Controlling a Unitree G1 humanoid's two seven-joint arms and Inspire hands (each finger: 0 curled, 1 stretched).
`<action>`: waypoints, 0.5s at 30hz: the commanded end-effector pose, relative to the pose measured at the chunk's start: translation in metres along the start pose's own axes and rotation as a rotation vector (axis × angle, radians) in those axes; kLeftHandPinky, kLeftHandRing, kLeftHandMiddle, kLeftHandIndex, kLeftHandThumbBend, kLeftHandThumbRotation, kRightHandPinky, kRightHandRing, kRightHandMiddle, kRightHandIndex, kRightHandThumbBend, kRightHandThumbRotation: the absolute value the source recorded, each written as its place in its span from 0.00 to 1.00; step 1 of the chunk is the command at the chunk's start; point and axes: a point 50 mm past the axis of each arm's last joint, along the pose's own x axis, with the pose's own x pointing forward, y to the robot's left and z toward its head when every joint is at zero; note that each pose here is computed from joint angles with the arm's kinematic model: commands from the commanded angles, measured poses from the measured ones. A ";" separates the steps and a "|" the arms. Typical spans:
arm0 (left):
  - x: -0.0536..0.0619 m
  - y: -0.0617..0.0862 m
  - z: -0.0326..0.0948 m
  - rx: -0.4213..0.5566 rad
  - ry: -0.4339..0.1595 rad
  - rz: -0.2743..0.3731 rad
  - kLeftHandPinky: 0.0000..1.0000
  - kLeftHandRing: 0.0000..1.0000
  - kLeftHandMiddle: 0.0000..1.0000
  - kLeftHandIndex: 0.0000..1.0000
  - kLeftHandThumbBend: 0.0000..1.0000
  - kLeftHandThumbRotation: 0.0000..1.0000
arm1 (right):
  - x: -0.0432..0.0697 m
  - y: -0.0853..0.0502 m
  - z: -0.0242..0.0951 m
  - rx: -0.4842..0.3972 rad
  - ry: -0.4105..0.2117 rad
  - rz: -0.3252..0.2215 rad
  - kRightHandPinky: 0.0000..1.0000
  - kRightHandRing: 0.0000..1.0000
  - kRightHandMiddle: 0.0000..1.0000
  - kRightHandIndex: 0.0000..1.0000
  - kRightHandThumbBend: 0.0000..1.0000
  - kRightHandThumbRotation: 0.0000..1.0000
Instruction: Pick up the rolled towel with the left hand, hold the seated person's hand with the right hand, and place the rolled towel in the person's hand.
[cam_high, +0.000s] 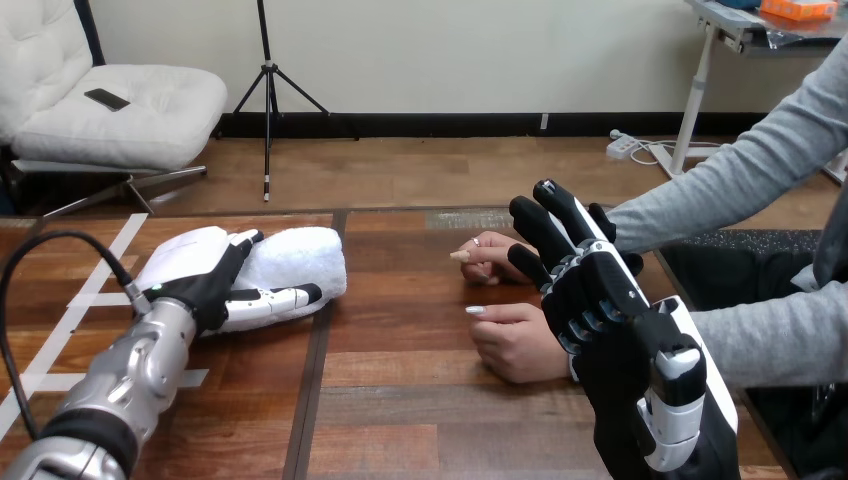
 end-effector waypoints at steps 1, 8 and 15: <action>-0.002 0.003 0.007 -0.027 -0.061 0.021 0.96 0.94 0.95 0.93 0.79 0.84 | 0.016 0.000 0.011 -0.025 -0.102 0.013 1.00 1.00 0.95 0.96 0.86 1.00; -0.006 0.002 0.005 -0.037 -0.078 0.019 0.96 0.95 0.95 0.93 0.79 0.85 | 0.017 -0.001 0.010 -0.021 -0.103 0.021 1.00 1.00 0.95 0.96 0.87 1.00; -0.010 0.002 0.003 -0.044 -0.090 0.017 0.96 0.95 0.95 0.93 0.79 0.86 | 0.017 -0.001 0.011 -0.023 -0.105 0.022 1.00 1.00 0.95 0.96 0.89 1.00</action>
